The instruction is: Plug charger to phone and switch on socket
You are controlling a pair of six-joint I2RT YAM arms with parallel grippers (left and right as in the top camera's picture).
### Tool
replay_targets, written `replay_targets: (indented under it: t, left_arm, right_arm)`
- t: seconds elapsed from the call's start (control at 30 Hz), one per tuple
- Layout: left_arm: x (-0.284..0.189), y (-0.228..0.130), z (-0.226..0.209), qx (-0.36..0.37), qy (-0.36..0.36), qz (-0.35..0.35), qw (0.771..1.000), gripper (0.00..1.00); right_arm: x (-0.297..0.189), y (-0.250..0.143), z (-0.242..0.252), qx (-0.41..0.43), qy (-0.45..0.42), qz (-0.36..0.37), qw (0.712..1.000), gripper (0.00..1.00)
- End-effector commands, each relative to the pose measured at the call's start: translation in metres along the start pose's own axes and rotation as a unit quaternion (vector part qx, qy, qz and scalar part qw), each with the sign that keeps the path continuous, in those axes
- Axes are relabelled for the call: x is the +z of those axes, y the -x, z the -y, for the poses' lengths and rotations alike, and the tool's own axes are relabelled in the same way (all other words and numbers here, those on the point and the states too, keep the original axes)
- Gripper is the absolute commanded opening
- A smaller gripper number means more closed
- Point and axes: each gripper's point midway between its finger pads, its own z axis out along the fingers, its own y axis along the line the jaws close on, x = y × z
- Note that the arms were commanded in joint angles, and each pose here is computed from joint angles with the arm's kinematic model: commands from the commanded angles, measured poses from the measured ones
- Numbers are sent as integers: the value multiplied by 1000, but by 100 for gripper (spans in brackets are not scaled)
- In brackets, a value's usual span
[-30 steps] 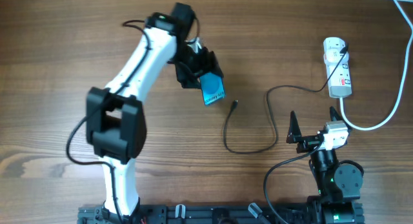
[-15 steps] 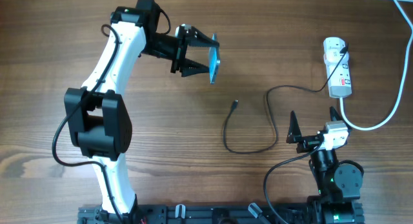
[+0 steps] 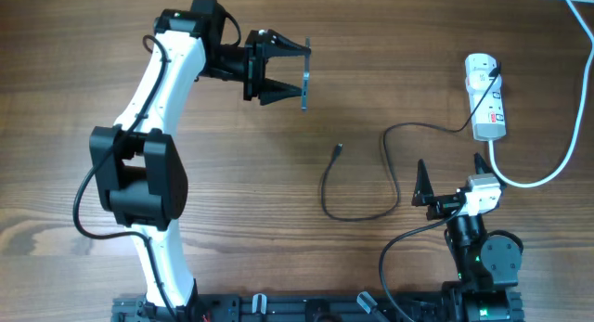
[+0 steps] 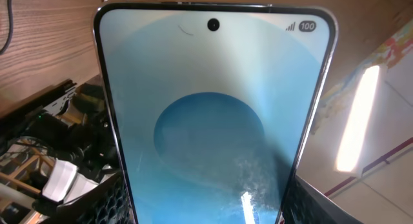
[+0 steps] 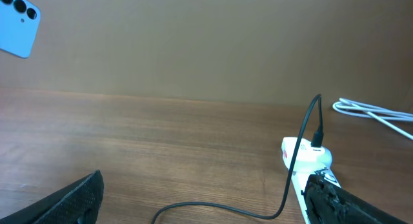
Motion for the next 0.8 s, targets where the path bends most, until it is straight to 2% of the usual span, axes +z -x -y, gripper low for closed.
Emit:
replay_targets:
  t: [0.0, 0.77]
  left_arm:
    - [-9, -16, 22, 22, -29, -7, 999, 65]
    - [-9, -16, 22, 22, -29, -7, 999, 64]
  right_arm:
    - [0, 2, 1, -9, -3, 4, 1000, 100]
    - [0, 2, 1, -9, -3, 4, 1000, 100]
